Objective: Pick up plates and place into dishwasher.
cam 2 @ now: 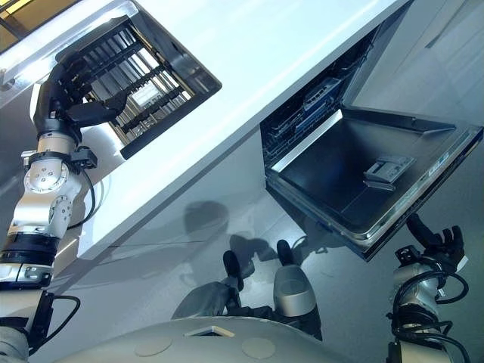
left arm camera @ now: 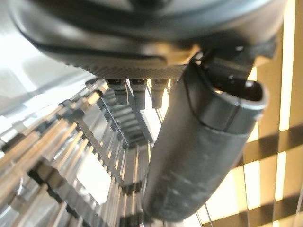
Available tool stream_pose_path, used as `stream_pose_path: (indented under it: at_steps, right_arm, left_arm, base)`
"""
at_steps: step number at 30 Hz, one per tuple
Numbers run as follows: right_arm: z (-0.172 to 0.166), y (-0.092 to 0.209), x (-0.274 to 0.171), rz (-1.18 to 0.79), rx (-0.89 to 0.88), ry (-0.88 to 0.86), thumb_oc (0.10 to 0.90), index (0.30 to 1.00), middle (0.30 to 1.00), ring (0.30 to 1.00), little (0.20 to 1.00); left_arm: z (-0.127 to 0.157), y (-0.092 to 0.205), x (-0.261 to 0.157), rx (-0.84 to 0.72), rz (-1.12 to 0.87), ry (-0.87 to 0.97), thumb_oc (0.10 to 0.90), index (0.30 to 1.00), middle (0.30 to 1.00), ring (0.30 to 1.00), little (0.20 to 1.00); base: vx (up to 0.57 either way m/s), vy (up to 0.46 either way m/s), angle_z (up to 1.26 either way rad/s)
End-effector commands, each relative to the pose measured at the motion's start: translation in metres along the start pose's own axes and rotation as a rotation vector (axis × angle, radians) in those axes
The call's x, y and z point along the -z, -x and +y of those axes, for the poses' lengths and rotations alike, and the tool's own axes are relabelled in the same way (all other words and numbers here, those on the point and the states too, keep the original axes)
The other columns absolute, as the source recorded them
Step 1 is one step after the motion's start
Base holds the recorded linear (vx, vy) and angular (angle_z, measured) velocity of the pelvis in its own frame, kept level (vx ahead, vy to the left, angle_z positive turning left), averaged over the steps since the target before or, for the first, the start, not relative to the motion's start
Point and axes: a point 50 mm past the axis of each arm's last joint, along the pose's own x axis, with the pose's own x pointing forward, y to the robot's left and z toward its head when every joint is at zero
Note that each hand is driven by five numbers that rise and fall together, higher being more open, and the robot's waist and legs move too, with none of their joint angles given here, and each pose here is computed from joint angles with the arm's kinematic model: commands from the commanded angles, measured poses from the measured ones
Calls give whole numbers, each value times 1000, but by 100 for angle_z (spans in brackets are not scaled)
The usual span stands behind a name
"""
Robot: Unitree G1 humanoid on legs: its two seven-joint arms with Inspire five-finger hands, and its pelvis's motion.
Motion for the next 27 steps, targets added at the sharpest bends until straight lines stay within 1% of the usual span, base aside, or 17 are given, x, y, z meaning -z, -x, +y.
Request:
stream_pose_path:
  at_steps: [1,3,5,7,8,10,11,12,15,16,19,21,22,23,24,27]
  right_arm:
    - [35,-8,-61,-225,-157,-201,800,900,900,900,900]
    - [56,-6,-68,-220,-304,-308,800,900,900,900,900]
    - [68,-4,-71,-220,-418,-391,800,900,900,900,900]
    - [85,1,-73,-200,-601,-511,800,900,900,900,900]
    - [89,3,-74,-189,-654,-556,800,900,900,900,900]
    - [103,10,-72,-144,-802,-670,800,900,900,900,900]
    - [110,14,-70,-122,-875,-700,800,900,900,900,900]
    - [124,24,-68,-88,-1006,-725,800,900,900,900,900]
    - [144,41,-72,-61,-1200,-721,800,900,900,900,900]
    - [152,48,-74,-51,-1285,-694,800,900,900,900,900]
    - [172,66,-81,-24,-1458,-615,800,900,900,900,900]
    - [189,88,-89,-6,-1633,-559,800,900,900,900,900]
    - [195,95,-91,-6,-1668,-551,800,900,900,900,900]
    - [203,110,-94,-5,-1764,-525,800,900,900,900,900]
    - [215,138,-99,-9,-1911,-493,800,900,900,900,900]
    - [233,193,-111,-63,-2172,-450,800,900,900,900,900]
  left_arm:
    - [5,-29,-73,-61,-329,104,800,900,900,900,900]
    - [2,-31,-78,-66,-352,133,800,900,900,900,900]
    - [2,-32,-80,-71,-363,166,800,900,900,900,900]
    - [4,-34,-81,-112,-374,201,800,900,900,900,900]
    - [5,-35,-82,-123,-382,203,800,900,900,900,900]
    - [8,-36,-83,-150,-393,217,800,900,900,900,900]
    - [10,-37,-84,-165,-398,223,800,900,900,900,900]
    - [14,-39,-85,-195,-406,239,800,900,900,900,900]
    - [21,-39,-91,-245,-428,249,800,900,900,900,900]
    - [24,-39,-91,-268,-433,256,800,900,900,900,900]
    - [32,-41,-93,-317,-439,276,800,900,900,900,900]
    - [38,-40,-91,-343,-437,278,800,900,900,900,900]
    - [38,-40,-91,-344,-436,276,800,900,900,900,900]
    - [39,-40,-90,-345,-438,274,800,900,900,900,900]
    - [38,-38,-88,-337,-436,266,800,900,900,900,900]
    - [35,-37,-87,-330,-436,252,800,900,900,900,900]
  base:
    - [-186,-67,8]
    - [-156,-56,8]
    - [-123,-35,14]
    - [-107,-34,11]
    - [-55,-32,-1]
    - [-51,-42,0]
    - [-52,-64,0]
    - [-15,-61,-3]
    - [-2,-16,0]
    - [23,-4,-4]
    - [-7,11,-7]
    - [-9,22,-8]
    - [-38,5,-6]
    - [4,-1,-9]
    - [-15,7,-22]
    - [-16,35,-41]
